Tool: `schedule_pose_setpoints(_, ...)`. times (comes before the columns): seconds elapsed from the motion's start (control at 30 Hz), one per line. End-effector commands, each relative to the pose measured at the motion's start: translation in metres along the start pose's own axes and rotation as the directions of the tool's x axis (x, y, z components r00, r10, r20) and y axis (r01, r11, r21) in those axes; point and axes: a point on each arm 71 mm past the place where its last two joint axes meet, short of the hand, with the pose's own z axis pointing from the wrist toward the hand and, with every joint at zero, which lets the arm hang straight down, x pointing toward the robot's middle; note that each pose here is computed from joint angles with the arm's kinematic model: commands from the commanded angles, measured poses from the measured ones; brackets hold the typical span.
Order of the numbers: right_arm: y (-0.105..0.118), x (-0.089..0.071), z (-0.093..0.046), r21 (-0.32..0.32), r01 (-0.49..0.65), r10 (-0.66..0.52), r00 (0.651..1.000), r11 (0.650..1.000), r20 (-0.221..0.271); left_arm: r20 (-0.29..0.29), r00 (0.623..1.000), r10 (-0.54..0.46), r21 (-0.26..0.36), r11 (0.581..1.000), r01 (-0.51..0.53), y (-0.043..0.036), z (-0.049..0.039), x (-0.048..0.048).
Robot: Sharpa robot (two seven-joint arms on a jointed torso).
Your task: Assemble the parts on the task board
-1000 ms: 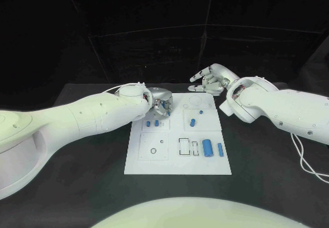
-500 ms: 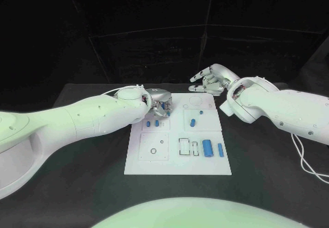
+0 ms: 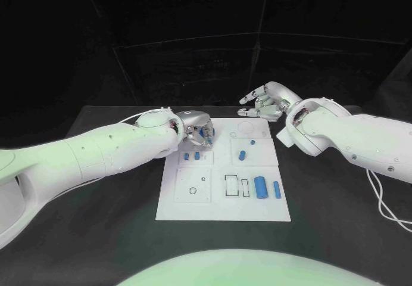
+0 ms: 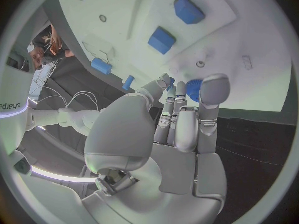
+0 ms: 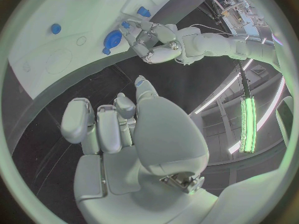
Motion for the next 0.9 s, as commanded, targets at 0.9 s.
schedule_pose_setpoints(0.9,-0.002,-0.004,-0.001,-0.002,0.005,-0.005,1.000,1.000,0.007,-0.038,0.995,-0.092,-0.114,0.990,0.087,0.0369,-0.0389,-0.0198)
